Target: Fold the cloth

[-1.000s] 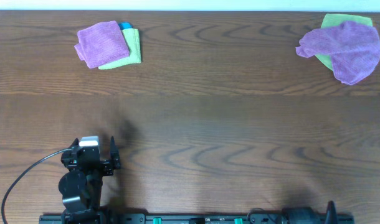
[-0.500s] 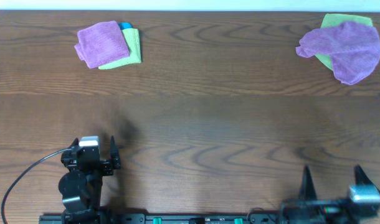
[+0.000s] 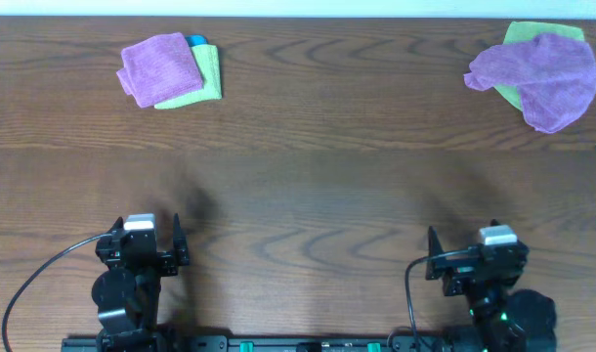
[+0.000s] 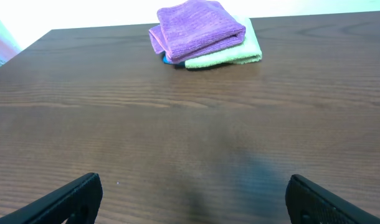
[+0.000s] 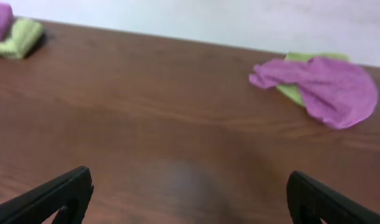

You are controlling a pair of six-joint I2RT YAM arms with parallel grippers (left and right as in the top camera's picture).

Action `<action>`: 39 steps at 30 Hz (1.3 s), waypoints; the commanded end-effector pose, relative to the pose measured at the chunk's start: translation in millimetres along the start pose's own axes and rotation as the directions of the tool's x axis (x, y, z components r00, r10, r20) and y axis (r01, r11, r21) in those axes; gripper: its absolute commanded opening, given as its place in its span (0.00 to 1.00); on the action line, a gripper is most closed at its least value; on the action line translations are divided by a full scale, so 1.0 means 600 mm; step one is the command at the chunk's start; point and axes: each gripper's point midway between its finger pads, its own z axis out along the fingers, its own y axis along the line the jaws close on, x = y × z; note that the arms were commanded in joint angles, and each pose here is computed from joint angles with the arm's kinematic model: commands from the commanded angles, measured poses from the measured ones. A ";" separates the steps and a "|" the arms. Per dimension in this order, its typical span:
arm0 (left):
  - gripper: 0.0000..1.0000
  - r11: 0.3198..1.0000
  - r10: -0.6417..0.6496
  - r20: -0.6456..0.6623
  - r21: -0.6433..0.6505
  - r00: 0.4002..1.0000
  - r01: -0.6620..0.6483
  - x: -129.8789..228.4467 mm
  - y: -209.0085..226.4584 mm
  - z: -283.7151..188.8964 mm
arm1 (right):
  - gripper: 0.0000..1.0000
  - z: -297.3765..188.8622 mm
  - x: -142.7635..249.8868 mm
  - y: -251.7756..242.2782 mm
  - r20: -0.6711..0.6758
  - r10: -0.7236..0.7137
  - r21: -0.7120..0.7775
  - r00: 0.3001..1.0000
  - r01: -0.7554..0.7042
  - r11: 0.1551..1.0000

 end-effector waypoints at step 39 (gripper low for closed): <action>0.95 1.000 -0.012 -0.016 -0.001 1.000 0.012 0.015 0.000 0.005 | 0.99 0.061 0.150 0.005 -0.209 0.021 -0.004 0.978 -0.022 1.000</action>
